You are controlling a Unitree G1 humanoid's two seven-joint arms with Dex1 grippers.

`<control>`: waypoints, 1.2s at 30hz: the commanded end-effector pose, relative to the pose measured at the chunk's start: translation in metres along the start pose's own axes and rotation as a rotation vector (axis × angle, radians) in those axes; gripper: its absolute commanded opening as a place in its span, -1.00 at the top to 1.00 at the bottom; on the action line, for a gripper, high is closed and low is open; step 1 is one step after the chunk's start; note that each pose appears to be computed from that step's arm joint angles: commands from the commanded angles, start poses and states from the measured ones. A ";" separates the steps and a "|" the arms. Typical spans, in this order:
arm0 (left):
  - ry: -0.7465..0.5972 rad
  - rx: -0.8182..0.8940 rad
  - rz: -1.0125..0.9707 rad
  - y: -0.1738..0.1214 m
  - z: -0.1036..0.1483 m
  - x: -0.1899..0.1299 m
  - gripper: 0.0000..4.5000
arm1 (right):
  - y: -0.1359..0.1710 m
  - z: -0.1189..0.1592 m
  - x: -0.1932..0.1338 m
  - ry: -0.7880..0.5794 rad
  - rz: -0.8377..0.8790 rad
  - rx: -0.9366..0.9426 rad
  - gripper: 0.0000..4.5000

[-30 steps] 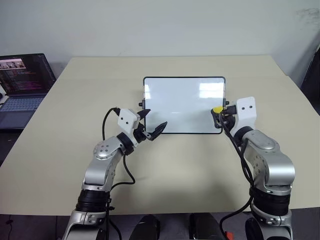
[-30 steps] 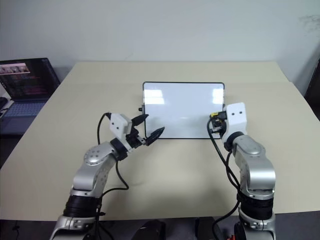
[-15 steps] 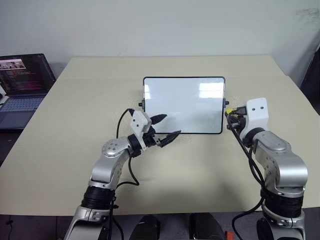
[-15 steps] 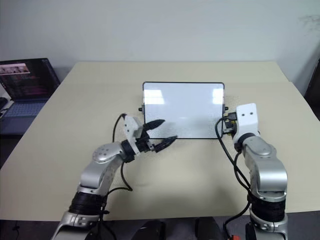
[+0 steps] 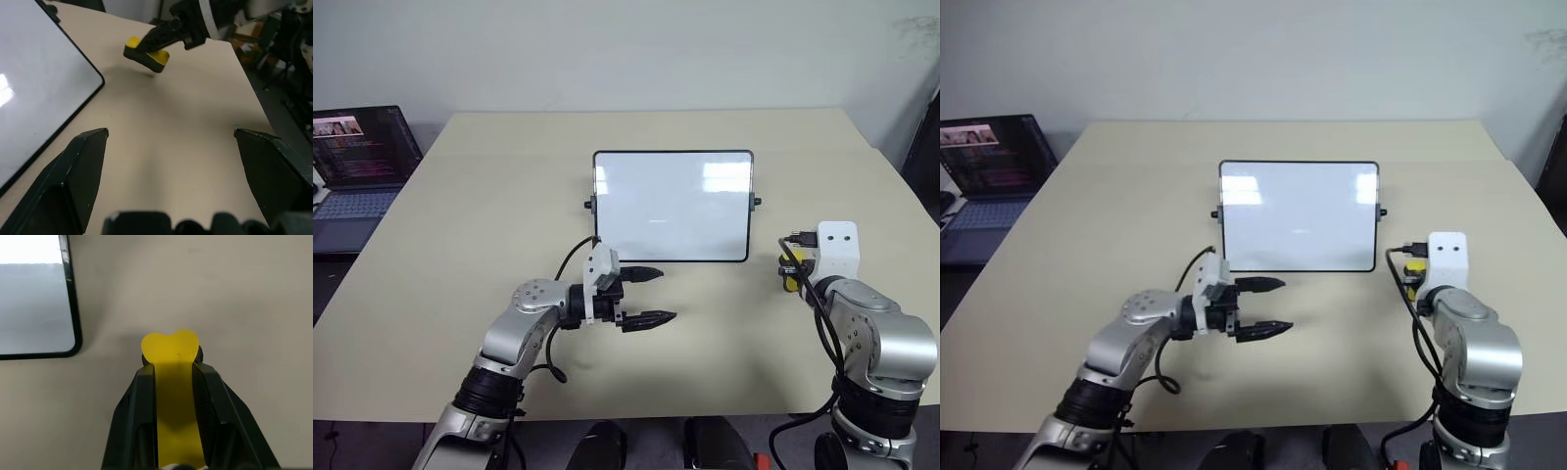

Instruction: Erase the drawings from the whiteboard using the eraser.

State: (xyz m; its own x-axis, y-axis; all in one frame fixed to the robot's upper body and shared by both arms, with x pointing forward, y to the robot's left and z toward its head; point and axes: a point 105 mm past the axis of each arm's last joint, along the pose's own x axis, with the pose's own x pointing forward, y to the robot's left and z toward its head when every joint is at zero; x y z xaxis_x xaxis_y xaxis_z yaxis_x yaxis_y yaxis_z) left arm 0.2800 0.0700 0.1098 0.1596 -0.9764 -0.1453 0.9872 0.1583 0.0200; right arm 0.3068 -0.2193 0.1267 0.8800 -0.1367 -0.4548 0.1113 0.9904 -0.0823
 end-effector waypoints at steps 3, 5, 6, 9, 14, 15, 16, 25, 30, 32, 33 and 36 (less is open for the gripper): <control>-0.011 0.062 -0.027 -0.004 0.010 0.000 -1.00 | -0.004 0.010 -0.007 -0.042 -0.012 0.002 0.63; 0.000 0.064 -0.023 -0.003 0.009 -0.001 -1.00 | -0.003 0.011 -0.006 -0.043 -0.007 0.000 0.63; 0.005 0.065 -0.021 -0.003 0.009 -0.001 -1.00 | -0.002 0.012 -0.006 -0.043 -0.004 -0.001 0.63; 0.018 0.064 -0.021 -0.004 0.006 -0.003 -1.00 | 0.001 0.011 -0.004 -0.040 0.006 -0.004 0.63; 0.029 0.069 -0.010 -0.003 0.004 -0.004 -1.00 | 0.003 0.010 -0.002 -0.032 0.012 -0.005 0.63; 0.029 0.069 -0.010 -0.003 0.004 -0.005 -1.00 | 0.003 0.010 -0.001 -0.027 0.009 -0.003 0.63; 0.029 0.068 -0.009 -0.003 0.005 -0.005 -1.00 | 0.002 0.009 -0.001 -0.025 0.008 -0.003 0.63; 0.037 0.073 -0.005 -0.003 0.004 -0.007 -1.00 | 0.002 0.005 0.001 -0.005 0.008 0.003 0.63; 0.039 0.072 -0.006 -0.003 0.004 -0.007 -1.00 | 0.003 0.003 0.002 0.003 0.011 0.001 0.63; 0.042 0.068 -0.013 -0.004 0.004 -0.008 -1.00 | 0.004 0.001 0.003 0.009 0.015 0.001 0.63; 0.046 0.068 -0.018 -0.005 0.003 -0.008 -1.00 | 0.004 -0.001 0.003 0.014 0.016 0.002 0.63; 0.059 0.070 -0.025 -0.006 0.002 -0.009 -1.00 | 0.006 -0.004 0.004 0.024 0.020 0.002 0.63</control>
State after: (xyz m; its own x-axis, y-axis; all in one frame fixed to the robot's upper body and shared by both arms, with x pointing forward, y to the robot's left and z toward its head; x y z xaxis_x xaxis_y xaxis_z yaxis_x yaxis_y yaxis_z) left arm 0.2778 0.0806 0.1049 0.1659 -0.9644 -0.2059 0.9861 0.1594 0.0477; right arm 0.3082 -0.2167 0.1153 0.8540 -0.1251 -0.5050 0.1038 0.9921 -0.0703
